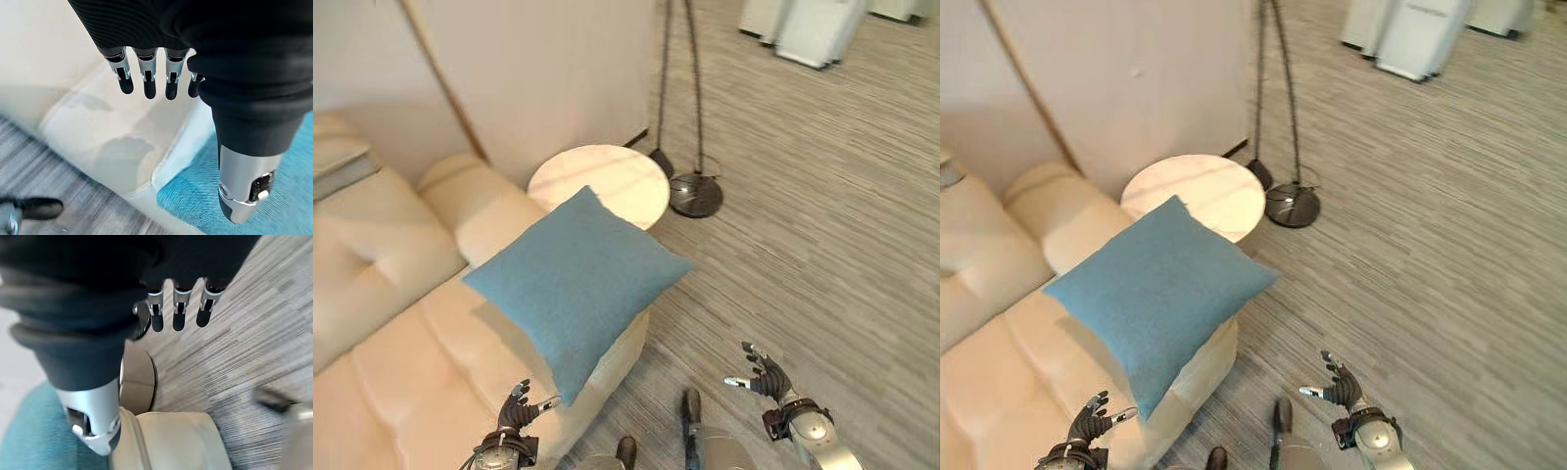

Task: Pick up all the scattered cushions and arrange them neatly on the sofa.

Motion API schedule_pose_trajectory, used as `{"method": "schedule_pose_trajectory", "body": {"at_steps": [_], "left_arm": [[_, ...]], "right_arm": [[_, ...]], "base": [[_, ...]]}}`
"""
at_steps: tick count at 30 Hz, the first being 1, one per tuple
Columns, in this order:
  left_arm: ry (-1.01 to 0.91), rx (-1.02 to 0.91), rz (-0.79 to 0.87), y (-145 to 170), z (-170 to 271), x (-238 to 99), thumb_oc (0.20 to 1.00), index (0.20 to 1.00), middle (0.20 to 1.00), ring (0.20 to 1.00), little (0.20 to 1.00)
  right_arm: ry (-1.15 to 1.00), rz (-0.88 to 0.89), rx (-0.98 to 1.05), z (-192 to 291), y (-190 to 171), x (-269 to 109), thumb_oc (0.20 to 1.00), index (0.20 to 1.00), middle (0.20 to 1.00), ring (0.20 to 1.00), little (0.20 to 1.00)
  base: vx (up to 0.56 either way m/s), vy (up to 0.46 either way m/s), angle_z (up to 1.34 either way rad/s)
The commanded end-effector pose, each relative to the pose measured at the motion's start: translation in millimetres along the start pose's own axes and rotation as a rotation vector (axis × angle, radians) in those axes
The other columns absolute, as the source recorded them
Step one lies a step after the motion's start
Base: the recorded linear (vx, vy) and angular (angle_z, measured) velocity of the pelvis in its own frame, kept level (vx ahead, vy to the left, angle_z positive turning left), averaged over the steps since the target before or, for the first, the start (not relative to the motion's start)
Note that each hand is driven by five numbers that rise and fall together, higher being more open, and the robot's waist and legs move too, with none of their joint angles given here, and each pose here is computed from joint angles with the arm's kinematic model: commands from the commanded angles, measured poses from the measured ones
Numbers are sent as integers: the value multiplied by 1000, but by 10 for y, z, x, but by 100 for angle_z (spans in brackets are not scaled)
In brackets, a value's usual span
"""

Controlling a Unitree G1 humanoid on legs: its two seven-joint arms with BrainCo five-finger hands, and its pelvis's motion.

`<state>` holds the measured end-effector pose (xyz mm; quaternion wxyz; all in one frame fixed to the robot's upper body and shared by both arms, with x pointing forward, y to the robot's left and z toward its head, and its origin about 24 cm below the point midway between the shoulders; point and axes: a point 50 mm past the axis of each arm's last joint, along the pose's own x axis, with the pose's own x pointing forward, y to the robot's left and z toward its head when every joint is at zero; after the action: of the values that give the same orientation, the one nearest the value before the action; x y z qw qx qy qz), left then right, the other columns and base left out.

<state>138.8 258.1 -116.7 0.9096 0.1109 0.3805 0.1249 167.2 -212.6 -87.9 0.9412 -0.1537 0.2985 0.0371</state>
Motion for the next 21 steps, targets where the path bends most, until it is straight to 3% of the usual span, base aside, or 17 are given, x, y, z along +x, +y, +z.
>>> {"method": "schedule_pose_trajectory", "body": {"at_steps": [1,5,11,16,21], "left_arm": [[-62,46,10,92,106,20,1000,1000,1000,1000,1000],[-79,43,11,111,147,27,1000,1000,1000,1000,1000],[-153,57,-7,125,341,48,1000,1000,1000,1000,1000],[-198,70,-16,130,448,47,1000,1000,1000,1000,1000],[-219,33,47,342,479,14,1000,1000,1000,1000,1000]], "right_arm": [[-127,-97,56,269,-302,57,1000,1000,1000,1000,1000],[-141,-103,59,301,-339,64,1000,1000,1000,1000,1000],[-124,-122,75,251,-385,39,1000,1000,1000,1000,1000],[-130,-168,62,273,-503,18,1000,1000,1000,1000,1000],[-245,-250,26,547,-745,-35,1000,1000,1000,1000,1000]], "base": [[216,-231,174],[142,-197,158],[101,-107,79],[173,-8,51],[182,43,-23]]}}
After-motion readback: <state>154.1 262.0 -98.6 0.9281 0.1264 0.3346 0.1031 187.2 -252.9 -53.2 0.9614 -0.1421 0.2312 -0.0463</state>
